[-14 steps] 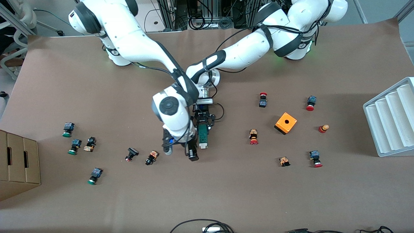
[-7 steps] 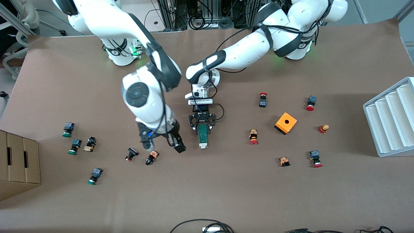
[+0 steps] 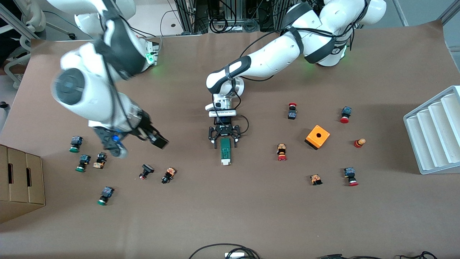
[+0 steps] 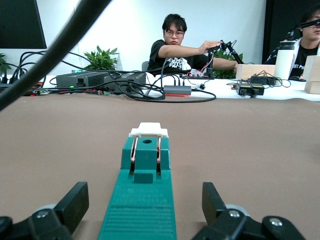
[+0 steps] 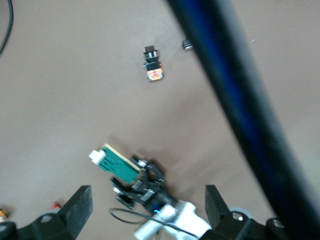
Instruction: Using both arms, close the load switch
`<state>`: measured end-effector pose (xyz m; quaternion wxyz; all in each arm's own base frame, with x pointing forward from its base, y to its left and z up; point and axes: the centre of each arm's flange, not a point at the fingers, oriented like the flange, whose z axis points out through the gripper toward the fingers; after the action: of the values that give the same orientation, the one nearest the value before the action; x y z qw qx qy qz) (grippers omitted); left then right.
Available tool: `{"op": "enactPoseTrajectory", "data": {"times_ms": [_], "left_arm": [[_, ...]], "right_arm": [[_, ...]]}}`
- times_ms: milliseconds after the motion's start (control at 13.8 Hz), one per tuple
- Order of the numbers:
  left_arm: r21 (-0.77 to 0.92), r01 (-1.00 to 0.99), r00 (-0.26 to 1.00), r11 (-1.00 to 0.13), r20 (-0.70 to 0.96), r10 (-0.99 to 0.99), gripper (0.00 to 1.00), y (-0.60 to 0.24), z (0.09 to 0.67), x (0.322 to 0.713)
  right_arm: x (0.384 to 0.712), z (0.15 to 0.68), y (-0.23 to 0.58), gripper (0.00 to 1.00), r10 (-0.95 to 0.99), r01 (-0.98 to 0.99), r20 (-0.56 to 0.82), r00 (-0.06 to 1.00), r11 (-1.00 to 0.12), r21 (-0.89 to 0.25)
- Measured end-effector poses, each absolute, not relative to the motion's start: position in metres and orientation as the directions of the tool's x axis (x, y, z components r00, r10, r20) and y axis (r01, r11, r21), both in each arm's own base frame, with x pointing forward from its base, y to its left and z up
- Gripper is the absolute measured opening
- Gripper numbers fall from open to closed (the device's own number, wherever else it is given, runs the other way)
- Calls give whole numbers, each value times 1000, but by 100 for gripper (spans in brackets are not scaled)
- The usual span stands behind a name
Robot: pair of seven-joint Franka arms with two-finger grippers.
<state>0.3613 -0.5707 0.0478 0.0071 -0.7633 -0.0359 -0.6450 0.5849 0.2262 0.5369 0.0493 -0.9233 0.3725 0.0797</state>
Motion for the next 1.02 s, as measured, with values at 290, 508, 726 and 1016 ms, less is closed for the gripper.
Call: {"op": "enactPoseTrajectory", "data": {"times_ms": [290, 508, 726, 1016], "left_arm": [[67, 102, 170, -992, 982, 84, 100, -578, 74, 366], [72, 133, 189, -988, 977, 96, 100, -584, 101, 367], [54, 146, 249, -988, 964, 90, 100, -590, 136, 363], [-40, 154, 367, -987, 930, 20, 100, -598, 200, 356]], "right_arm": [[567, 591, 116, 100, -469, -495, -230, 853, -866, -71], [546, 626, 29, 100, -323, -350, -203, 925, -929, -119], [529, 646, -13, 100, -240, -257, -148, 959, -960, -110], [498, 670, -48, 100, -143, -148, -72, 987, -987, -61]]}}
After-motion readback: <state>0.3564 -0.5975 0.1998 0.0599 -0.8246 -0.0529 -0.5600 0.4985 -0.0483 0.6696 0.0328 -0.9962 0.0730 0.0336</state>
